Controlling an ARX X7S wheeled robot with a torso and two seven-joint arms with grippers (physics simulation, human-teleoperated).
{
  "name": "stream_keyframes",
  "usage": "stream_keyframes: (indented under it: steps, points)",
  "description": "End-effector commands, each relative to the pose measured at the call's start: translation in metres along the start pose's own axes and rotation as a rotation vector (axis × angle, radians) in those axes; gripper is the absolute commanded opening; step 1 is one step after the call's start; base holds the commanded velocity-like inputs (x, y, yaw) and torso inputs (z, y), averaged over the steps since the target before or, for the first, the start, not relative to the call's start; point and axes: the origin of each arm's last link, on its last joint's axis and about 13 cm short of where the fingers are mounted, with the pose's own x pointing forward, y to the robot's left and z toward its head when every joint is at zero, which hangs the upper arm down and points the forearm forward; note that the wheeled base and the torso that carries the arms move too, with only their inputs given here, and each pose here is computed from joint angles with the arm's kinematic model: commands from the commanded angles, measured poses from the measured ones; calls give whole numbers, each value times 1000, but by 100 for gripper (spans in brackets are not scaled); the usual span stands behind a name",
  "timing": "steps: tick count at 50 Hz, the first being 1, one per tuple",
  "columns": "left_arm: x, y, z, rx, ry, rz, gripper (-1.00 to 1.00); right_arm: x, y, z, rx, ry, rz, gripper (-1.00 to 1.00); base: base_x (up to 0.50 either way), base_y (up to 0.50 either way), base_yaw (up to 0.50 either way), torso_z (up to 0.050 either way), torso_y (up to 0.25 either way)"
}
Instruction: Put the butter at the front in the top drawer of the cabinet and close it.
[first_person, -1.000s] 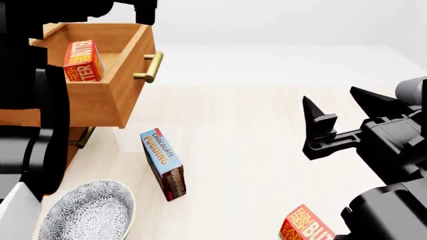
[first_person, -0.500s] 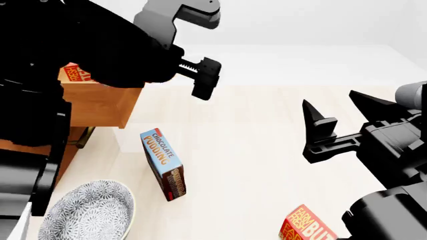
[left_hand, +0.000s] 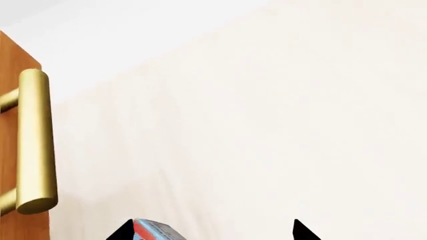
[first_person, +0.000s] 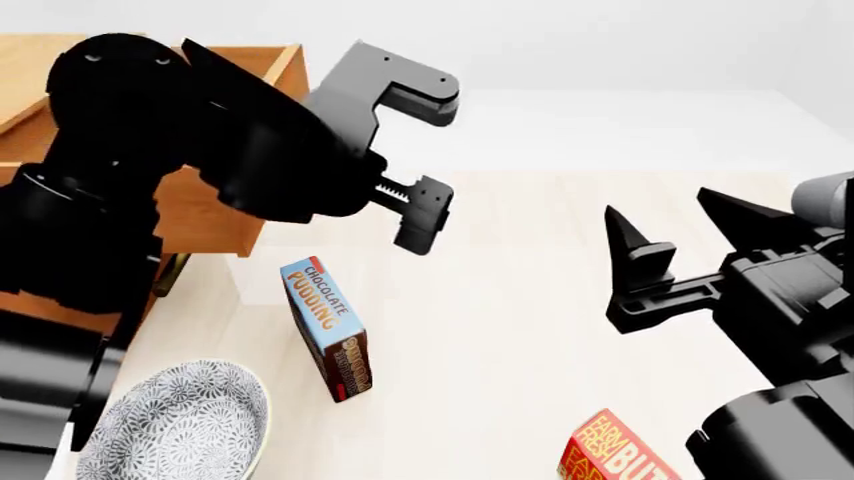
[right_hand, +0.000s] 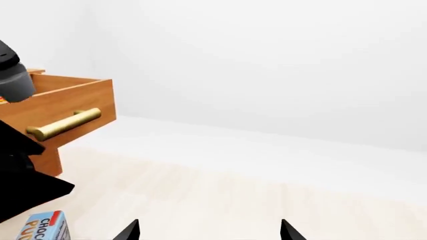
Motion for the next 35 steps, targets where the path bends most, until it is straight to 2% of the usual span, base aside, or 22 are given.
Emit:
stream_keyframes:
  steps: [1, 22, 35]
  points:
    - [11, 6, -8, -30, 39, 38, 100, 0, 0, -1, 3, 4, 2, 100, 0, 0, 0, 0, 0]
    - [10, 43, -16, -120, 66, 203, 100, -1, 1, -2, 2, 5, 2, 100, 0, 0, 0, 0, 0]
    - [16, 58, -23, -172, 89, 260, 100, -1, 1, -1, -4, -5, 6, 100, 0, 0, 0, 0, 0]
